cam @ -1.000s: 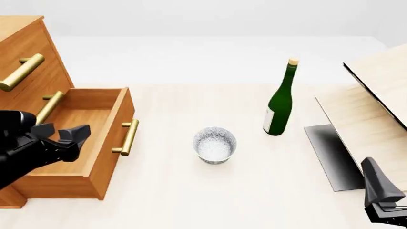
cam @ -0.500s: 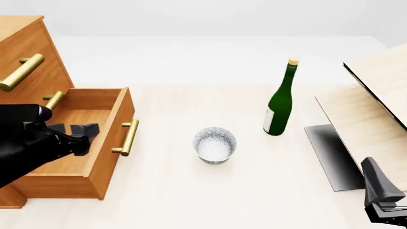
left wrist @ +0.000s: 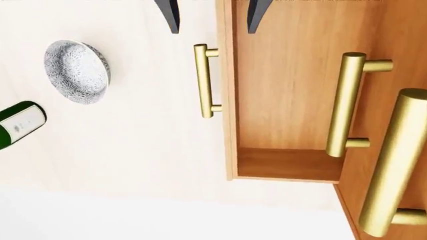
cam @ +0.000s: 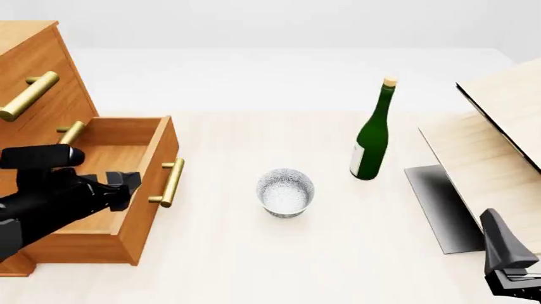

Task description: Put the bowl in the bottom drawer of the cabinet and close it.

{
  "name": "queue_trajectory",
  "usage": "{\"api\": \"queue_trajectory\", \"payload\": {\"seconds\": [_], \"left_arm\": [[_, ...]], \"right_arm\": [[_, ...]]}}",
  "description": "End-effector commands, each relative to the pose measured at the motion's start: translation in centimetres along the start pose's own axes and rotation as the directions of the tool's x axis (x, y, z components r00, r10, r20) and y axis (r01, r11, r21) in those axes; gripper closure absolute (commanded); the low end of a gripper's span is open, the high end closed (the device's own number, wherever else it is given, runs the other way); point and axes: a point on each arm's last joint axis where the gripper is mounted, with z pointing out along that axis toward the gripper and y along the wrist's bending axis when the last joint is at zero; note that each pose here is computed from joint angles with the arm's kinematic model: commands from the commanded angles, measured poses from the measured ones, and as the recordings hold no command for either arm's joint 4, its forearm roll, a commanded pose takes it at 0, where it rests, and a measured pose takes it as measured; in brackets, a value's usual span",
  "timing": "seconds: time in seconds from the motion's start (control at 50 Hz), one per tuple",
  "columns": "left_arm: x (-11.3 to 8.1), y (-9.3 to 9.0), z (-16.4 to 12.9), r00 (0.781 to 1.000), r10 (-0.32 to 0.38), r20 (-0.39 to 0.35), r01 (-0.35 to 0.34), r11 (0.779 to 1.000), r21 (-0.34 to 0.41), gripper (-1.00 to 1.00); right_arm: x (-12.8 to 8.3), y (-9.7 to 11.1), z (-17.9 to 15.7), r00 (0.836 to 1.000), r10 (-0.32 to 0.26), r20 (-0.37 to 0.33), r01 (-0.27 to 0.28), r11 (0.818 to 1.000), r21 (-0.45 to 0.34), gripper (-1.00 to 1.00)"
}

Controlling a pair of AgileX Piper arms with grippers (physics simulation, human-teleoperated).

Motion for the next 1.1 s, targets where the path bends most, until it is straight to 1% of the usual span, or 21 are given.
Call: {"api": "queue_trajectory", "payload": {"seconds": [0.02, 0.82, 1.1], "left_arm": [[0.5, -0.1, 0.7, 1.000, -0.008, -0.028, 0.008, 1.000, 0.003, -1.00], [2.5, -0.2, 2.4, 0.994, -0.032, -0.103, 0.033, 0.999, 0.005, -1.00], [2.8, -0.8, 2.6, 0.993, -0.030, -0.116, 0.034, 0.999, 0.028, -1.00]], "right_arm": [[0.0, 0.0, 0.0, 1.000, 0.000, 0.000, 0.000, 1.000, 0.000, -1.00], [0.0, 0.0, 0.0, 1.000, 0.000, 0.000, 0.000, 1.000, 0.000, -1.00], [0.0, 0.0, 0.0, 1.000, 0.000, 0.000, 0.000, 1.000, 0.000, -1.00]]}}
